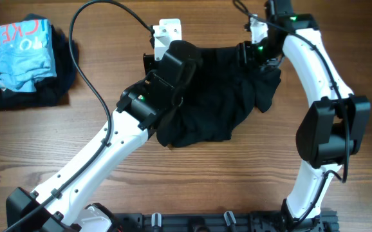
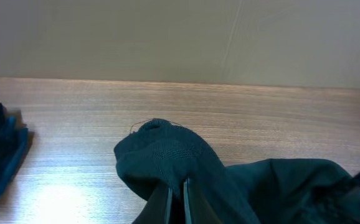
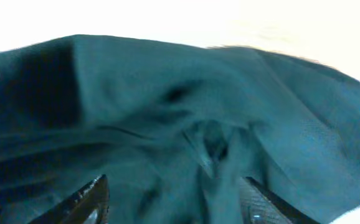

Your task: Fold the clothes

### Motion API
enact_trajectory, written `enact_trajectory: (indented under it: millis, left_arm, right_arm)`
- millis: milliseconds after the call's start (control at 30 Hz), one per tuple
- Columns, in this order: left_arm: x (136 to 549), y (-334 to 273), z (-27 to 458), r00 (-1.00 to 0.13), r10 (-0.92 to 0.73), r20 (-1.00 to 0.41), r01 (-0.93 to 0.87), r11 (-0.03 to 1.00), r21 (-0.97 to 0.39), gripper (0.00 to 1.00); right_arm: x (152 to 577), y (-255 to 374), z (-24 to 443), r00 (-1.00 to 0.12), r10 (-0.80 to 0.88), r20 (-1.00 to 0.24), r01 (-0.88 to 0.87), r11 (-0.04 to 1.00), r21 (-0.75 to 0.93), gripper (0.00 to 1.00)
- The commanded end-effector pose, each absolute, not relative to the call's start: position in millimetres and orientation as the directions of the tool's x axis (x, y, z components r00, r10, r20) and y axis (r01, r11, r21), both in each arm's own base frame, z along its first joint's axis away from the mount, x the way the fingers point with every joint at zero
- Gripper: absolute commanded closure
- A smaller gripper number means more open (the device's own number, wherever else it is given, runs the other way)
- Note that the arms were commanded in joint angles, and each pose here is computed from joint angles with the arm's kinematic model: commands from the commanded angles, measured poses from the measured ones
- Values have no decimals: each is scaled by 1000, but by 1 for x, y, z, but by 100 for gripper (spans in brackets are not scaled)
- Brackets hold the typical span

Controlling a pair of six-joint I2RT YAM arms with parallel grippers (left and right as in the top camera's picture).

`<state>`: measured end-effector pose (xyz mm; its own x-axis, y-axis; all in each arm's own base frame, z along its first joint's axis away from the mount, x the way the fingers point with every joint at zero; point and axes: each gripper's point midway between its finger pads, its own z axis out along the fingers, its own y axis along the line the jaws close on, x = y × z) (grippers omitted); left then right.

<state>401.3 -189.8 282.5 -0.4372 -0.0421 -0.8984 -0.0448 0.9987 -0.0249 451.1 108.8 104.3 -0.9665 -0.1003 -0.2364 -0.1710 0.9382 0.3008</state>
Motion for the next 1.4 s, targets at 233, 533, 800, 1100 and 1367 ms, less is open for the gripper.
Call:
enact_trajectory:
  millis: [233,533,800,1100,1367]
  left_arm:
    - [402,-189,291,-421,-72,-904,-53,997,-54,96]
    - [402,-189,291,-422,-72,-904,-53,997,-54,96]
    - [402,-189,291,-422,-71,-904,-53,997,-53,96]
    - [402,-189,291,-421,-71,-904,-53,997,-54,96]
    - [402,-189,291,-422,-71,-904,-53,997,-53,96]
  right_arm:
    - [439,110,46,-977,-82,-195,-136,948,286,52]
    - [436,110,18,-975,-56,-216,-120,948,296,60]
    - [452,113,15,-953,-55,-297,-146,944,295,68]
    - [453,115,12,-957,-32,-290,-125,942,310,96]
    - [456,116,24,-950,-30,-311,-135,937,323,93]
